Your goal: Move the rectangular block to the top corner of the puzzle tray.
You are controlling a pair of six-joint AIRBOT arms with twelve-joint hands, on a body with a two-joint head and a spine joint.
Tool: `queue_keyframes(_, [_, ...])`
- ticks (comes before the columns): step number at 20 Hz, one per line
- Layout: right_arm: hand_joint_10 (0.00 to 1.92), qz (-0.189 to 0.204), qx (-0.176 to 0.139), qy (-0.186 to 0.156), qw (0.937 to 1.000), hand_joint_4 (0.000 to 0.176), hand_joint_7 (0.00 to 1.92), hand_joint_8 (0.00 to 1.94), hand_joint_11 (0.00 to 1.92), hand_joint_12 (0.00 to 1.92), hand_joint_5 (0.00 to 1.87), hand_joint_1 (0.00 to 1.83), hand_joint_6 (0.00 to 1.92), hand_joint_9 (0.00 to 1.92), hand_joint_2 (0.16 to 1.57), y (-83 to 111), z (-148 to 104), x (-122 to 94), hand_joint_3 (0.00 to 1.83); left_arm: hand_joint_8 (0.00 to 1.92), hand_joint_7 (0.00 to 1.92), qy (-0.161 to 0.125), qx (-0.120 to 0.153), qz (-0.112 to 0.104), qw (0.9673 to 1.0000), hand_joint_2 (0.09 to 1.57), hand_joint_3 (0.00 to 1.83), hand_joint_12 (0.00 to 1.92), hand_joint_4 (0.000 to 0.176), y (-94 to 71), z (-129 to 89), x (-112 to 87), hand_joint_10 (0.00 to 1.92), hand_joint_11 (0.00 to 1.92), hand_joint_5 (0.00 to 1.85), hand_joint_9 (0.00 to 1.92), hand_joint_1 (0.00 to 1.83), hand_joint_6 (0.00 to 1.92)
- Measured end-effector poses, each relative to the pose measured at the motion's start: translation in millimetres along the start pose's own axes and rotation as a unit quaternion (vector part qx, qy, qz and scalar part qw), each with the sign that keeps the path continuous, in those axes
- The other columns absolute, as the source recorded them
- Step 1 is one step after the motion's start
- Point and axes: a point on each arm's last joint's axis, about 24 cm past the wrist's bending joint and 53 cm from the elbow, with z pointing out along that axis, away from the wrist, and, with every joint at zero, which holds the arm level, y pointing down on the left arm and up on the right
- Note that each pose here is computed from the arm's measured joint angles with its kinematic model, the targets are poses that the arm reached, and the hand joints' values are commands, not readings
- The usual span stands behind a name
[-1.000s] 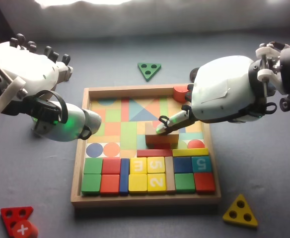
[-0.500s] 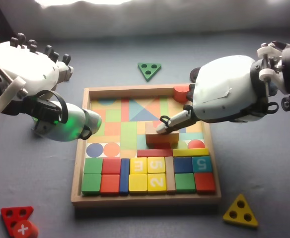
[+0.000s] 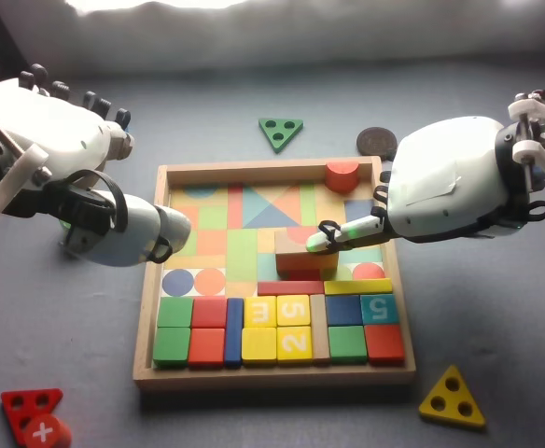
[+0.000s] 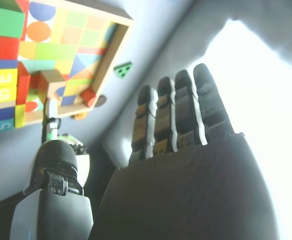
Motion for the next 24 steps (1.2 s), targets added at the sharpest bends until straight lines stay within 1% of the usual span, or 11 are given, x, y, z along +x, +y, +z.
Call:
queue_keyframes(2, [1.92, 0.000, 0.000, 0.000, 1.0000, 0.000, 1.45, 1.94, 1.49, 1.92, 0.00, 1.80, 0.00, 1.55, 0.83, -0.2, -0.1, 0.0, 0.39, 0.00, 0.19, 0.000, 0.000, 0.000, 1.0000, 1.16, 0.00, 0.27, 0.000, -0.1, 0.0, 0.0, 0.00, 0.00, 0.20, 0.15, 0.00, 0.00])
queue_keyframes(4, [1.92, 0.000, 0.000, 0.000, 1.0000, 0.000, 1.44, 1.94, 1.58, 1.92, 0.00, 1.82, 0.00, 1.54, 0.81, -0.2, -0.1, 0.0, 0.45, 0.00, 0.20, 0.000, 0.000, 0.000, 1.0000, 1.17, 0.00, 0.30, 0.000, -0.1, 0.0, 0.0, 0.00, 0.00, 0.22, 0.16, 0.00, 0.00])
queue_keyframes(5, [1.92, 0.000, 0.000, 0.000, 1.0000, 0.000, 1.41, 1.94, 1.58, 1.92, 0.02, 1.81, 0.00, 1.51, 0.82, -0.2, -0.1, 0.0, 0.45, 0.00, 0.21, 0.000, 0.000, 0.000, 1.0000, 1.18, 0.00, 0.31, 0.000, 0.0, 0.0, 0.0, 0.00, 0.00, 0.23, 0.17, 0.00, 0.00])
queue_keyframes(6, [1.92, 0.000, 0.000, 0.000, 1.0000, 0.000, 1.39, 1.94, 1.51, 1.92, 0.01, 1.83, 0.00, 1.49, 0.87, -0.2, -0.1, 0.0, 0.39, 0.00, 0.17, 0.000, 0.000, 0.000, 1.0000, 1.19, 0.01, 0.21, 0.000, -0.1, 0.0, 0.0, 0.00, 0.00, 0.19, 0.14, 0.00, 0.00])
queue_keyframes(9, [1.92, 0.000, 0.000, 0.000, 1.0000, 0.000, 1.37, 1.94, 1.33, 1.92, 0.03, 1.83, 0.01, 1.42, 0.90, -0.2, -0.1, 0.0, 0.37, 0.00, 0.14, 0.000, 0.000, 0.000, 1.0000, 1.16, 0.00, 0.10, 0.000, -0.1, 0.0, 0.0, 0.00, 0.00, 0.14, 0.10, 0.00, 0.00])
queue_keyframes(10, [1.92, 0.000, 0.000, 0.000, 1.0000, 0.000, 1.37, 1.94, 1.35, 1.92, 0.02, 1.83, 0.00, 1.43, 0.91, -0.2, -0.1, 0.0, 0.37, 0.00, 0.13, 0.000, 0.000, 0.000, 1.0000, 1.16, 0.00, 0.07, 0.000, -0.1, 0.0, 0.0, 0.00, 0.00, 0.12, 0.09, 0.00, 0.00])
queue_keyframes(12, [1.92, 0.000, 0.000, 0.000, 1.0000, 0.000, 1.37, 1.94, 1.39, 1.92, 0.02, 1.83, 0.01, 1.43, 0.89, -0.3, -0.1, 0.1, 0.35, 0.01, 0.14, 0.000, 0.000, 0.000, 1.0000, 1.18, 0.01, 0.07, 0.000, -0.1, 0.0, 0.0, 0.01, 0.01, 0.15, 0.11, 0.00, 0.01])
queue_keyframes(14, [1.92, 0.004, 0.002, 0.004, 1.0000, 0.000, 1.33, 1.94, 1.38, 1.92, 0.03, 1.83, 0.01, 1.40, 0.91, -2.5, -0.6, 4.6, 0.35, 0.00, 0.19, 0.000, 0.000, 0.000, 1.0000, 1.19, 0.00, 0.21, 0.000, -0.1, 0.0, 0.0, 0.00, 0.00, 0.18, 0.15, 0.00, 0.00])
queue_keyframes(20, [1.92, 0.014, 0.025, 0.005, 0.9996, 0.000, 1.30, 1.94, 1.36, 1.92, 0.00, 1.83, 0.00, 1.40, 0.95, -27.4, -8.0, 7.7, 0.34, 0.00, 0.20, 0.000, 0.000, 0.000, 1.0000, 1.21, 0.00, 0.24, 0.000, 0.1, 0.0, 0.0, 0.00, 0.00, 0.21, 0.15, 0.00, 0.00])
queue_keyframes(21, [1.92, 0.012, 0.028, 0.004, 0.9995, 0.000, 1.32, 1.94, 1.37, 1.92, 0.00, 1.83, 0.00, 1.39, 0.93, -30.5, -9.1, 7.4, 0.33, 0.00, 0.17, 0.000, 0.000, 0.000, 1.0000, 1.20, 0.00, 0.20, 0.000, -0.1, 0.0, 0.0, 0.00, 0.00, 0.19, 0.13, 0.00, 0.00])
queue_keyframes(24, [1.92, 0.004, 0.033, 0.004, 0.9994, 0.000, 1.36, 1.94, 1.36, 1.92, 0.01, 1.81, 0.00, 1.43, 0.99, -35.5, -10.6, 6.5, 0.21, 0.01, 0.22, 0.000, 0.000, 0.000, 1.0000, 1.20, 0.00, 0.30, 0.000, 0.0, 0.0, 0.0, 0.01, 0.00, 0.23, 0.17, 0.00, 0.00])
